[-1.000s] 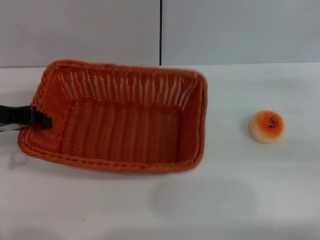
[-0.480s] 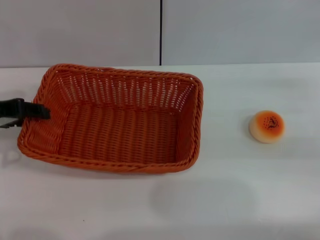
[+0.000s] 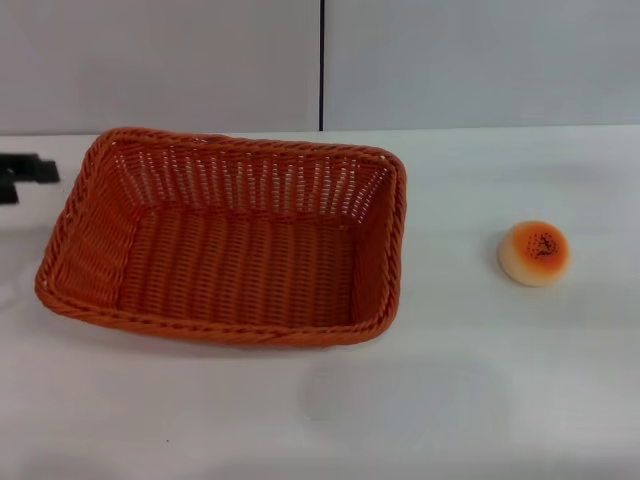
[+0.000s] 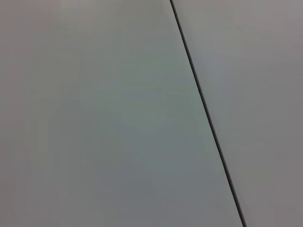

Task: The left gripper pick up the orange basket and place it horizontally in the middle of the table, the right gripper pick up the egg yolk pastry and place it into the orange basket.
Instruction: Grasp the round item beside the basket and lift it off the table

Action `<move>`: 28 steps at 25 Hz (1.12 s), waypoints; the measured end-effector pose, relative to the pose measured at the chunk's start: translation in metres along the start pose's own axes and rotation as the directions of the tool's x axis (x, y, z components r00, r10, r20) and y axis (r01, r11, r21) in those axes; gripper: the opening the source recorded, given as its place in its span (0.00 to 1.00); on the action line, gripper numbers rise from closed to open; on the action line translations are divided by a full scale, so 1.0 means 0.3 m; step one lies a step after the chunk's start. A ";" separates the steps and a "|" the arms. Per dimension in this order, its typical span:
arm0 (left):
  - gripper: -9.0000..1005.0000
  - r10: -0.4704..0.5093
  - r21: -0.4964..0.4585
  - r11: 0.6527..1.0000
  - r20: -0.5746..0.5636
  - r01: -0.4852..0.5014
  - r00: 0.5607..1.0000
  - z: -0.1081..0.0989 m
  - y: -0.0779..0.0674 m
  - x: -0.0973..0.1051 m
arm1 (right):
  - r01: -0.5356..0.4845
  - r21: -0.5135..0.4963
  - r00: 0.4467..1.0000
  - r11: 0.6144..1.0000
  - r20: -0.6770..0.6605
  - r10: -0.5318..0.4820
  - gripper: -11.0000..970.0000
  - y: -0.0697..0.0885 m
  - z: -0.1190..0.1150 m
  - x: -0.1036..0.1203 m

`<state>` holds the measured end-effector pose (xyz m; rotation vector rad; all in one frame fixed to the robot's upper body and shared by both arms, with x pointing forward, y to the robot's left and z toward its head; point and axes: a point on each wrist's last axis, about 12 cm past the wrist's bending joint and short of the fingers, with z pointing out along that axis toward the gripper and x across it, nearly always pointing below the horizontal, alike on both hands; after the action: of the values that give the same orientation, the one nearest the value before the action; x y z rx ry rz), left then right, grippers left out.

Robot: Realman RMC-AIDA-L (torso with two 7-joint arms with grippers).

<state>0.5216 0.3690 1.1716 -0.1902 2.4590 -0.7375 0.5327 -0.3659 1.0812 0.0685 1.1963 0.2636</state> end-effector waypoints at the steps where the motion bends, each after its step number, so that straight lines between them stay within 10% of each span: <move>1: 0.68 0.023 0.015 1.000 0.066 -0.024 0.998 -0.018 0.025 -0.010 | 0.002 -0.007 1.000 1.000 -0.006 -0.002 0.76 -0.005 -0.005 -0.003; 13: 0.67 0.197 0.098 0.963 0.387 -0.252 0.901 0.016 0.138 0.028 | -0.097 -0.227 0.903 0.969 -0.429 -0.010 0.76 -0.084 0.017 -0.135; 21: 0.67 0.259 0.108 0.908 0.615 -0.405 0.745 0.082 0.196 0.146 | -0.260 -0.219 0.509 0.941 -0.859 -0.060 0.76 -0.026 0.111 -0.202; 28: 0.67 0.301 0.024 0.884 0.735 -0.467 0.608 0.088 0.226 0.235 | -0.285 -0.130 0.195 0.950 -0.978 -0.076 0.76 0.018 0.185 -0.234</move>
<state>0.4789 0.3935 1.0831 0.1307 1.5633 -0.5755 0.5593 -0.3725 1.1664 -0.3566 2.4945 0.6777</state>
